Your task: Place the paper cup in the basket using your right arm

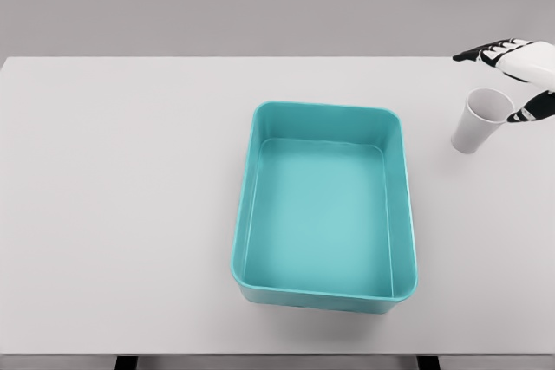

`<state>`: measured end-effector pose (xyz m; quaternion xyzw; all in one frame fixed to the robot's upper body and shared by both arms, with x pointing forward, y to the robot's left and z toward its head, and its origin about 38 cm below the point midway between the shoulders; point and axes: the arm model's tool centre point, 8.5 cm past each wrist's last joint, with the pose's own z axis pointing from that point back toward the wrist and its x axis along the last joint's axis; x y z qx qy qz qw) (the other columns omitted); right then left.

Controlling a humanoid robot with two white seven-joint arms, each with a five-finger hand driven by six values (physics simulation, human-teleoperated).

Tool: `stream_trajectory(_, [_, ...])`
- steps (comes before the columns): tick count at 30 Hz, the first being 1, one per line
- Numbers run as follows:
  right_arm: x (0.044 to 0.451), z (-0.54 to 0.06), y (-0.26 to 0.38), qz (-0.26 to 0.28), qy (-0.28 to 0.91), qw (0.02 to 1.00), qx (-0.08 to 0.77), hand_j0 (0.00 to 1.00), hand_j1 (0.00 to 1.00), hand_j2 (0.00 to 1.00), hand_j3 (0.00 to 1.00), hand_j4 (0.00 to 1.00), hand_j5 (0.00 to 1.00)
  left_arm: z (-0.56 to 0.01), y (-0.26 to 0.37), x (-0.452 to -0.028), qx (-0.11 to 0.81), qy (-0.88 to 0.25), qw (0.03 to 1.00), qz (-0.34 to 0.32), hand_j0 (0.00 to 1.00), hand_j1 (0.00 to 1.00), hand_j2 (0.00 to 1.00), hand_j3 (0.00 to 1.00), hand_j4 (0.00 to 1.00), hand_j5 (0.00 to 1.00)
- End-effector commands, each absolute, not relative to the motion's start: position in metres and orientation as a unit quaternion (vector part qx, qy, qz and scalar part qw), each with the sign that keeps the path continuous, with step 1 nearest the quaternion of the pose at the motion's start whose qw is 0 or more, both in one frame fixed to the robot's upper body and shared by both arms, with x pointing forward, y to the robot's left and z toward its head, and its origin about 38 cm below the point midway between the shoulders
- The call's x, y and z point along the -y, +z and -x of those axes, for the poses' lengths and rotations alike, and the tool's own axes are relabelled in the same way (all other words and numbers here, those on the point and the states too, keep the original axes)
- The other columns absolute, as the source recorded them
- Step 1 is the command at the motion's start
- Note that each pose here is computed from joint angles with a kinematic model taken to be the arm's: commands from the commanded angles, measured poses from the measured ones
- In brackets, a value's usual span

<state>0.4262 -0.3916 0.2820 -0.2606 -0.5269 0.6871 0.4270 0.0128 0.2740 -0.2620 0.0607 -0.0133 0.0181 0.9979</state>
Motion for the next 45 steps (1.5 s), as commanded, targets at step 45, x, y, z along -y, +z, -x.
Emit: stream_trajectory(45, [0.503,-0.462,0.156,0.074,0.365,0.710,0.598,1.00,1.00,1.00,1.00,1.00,1.00,-0.012,-0.262,-0.274,0.013,0.018,0.998,-0.061,1.00,1.00,1.00,1.00,1.00,1.00])
